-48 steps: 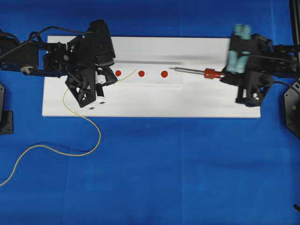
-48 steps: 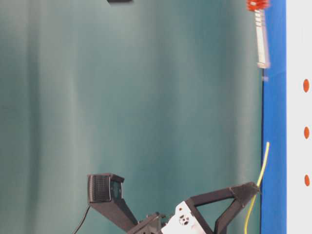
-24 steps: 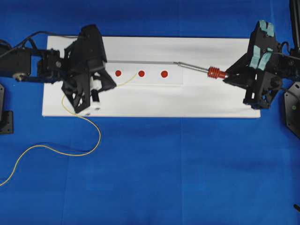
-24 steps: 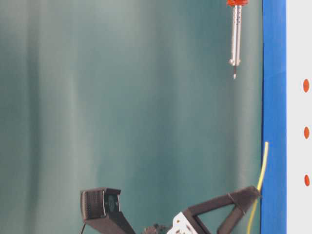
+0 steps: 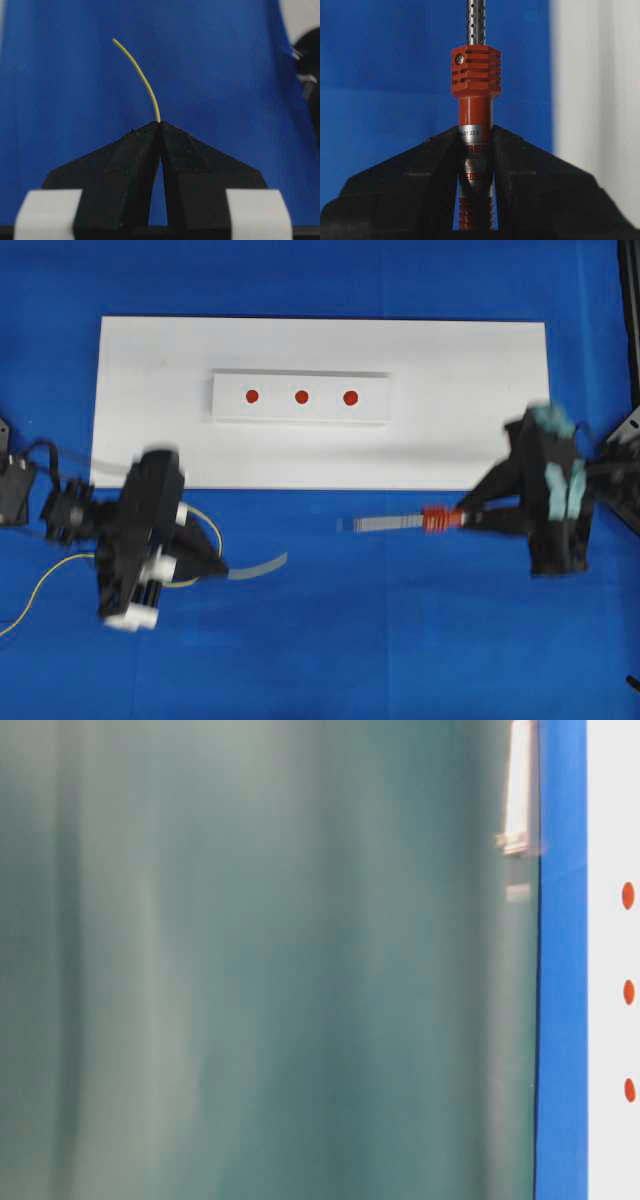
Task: Touch the tip of the soldering iron to the tip of the solder at the mark.
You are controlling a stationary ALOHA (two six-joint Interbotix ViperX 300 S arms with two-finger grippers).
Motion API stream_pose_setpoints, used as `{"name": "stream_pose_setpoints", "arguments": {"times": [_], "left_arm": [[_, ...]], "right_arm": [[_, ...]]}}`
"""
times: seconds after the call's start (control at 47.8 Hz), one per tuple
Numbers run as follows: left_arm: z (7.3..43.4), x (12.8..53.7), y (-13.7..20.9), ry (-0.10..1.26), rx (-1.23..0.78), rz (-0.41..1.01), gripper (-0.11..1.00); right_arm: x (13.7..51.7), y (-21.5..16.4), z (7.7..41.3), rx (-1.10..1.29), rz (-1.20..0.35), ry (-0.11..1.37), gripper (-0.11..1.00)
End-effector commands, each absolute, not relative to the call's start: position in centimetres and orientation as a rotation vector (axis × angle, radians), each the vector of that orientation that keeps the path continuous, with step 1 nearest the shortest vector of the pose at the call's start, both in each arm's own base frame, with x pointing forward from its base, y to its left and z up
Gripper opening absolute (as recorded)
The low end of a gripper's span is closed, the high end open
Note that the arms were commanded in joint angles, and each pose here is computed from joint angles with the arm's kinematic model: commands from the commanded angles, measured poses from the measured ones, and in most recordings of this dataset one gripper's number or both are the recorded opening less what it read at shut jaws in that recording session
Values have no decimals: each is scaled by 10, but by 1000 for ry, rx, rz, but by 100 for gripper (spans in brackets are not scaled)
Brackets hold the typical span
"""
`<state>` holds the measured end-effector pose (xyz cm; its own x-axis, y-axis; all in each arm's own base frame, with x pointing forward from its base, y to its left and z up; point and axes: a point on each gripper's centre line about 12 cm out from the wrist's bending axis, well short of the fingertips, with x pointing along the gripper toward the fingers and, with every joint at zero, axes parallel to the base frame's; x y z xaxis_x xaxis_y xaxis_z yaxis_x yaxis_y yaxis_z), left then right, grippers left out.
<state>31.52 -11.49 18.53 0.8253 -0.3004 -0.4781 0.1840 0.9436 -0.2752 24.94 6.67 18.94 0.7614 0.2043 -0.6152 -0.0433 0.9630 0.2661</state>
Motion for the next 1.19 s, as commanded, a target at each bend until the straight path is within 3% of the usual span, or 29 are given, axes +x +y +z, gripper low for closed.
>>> {"name": "stream_pose_setpoints", "arguments": {"times": [0.0, 0.251, 0.461, 0.796, 0.901, 0.984, 1.089, 1.173], "left_arm": [[182, 316, -134, 522, -215, -314, 1], [142, 322, -160, 589, -182, -360, 1], [123, 325, -162, 625, -169, -355, 1], [116, 327, -162, 636, -135, -361, 2], [117, 328, -163, 637, -135, -360, 17], [118, 330, -161, 642, -138, -353, 41], [124, 331, -160, 643, -141, -346, 71], [136, 329, -159, 645, -136, -348, 76]], "right_arm": [[256, 80, 185, 240, 176, 682, 6], [269, 112, 136, 239, 227, 764, 6], [280, 124, 105, 239, 221, 804, 6], [283, 126, 97, 237, 218, 811, 6], [283, 126, 97, 237, 218, 811, 7], [283, 126, 98, 237, 218, 810, 21], [285, 124, 105, 240, 218, 787, 51], [284, 124, 115, 234, 231, 764, 76]]}}
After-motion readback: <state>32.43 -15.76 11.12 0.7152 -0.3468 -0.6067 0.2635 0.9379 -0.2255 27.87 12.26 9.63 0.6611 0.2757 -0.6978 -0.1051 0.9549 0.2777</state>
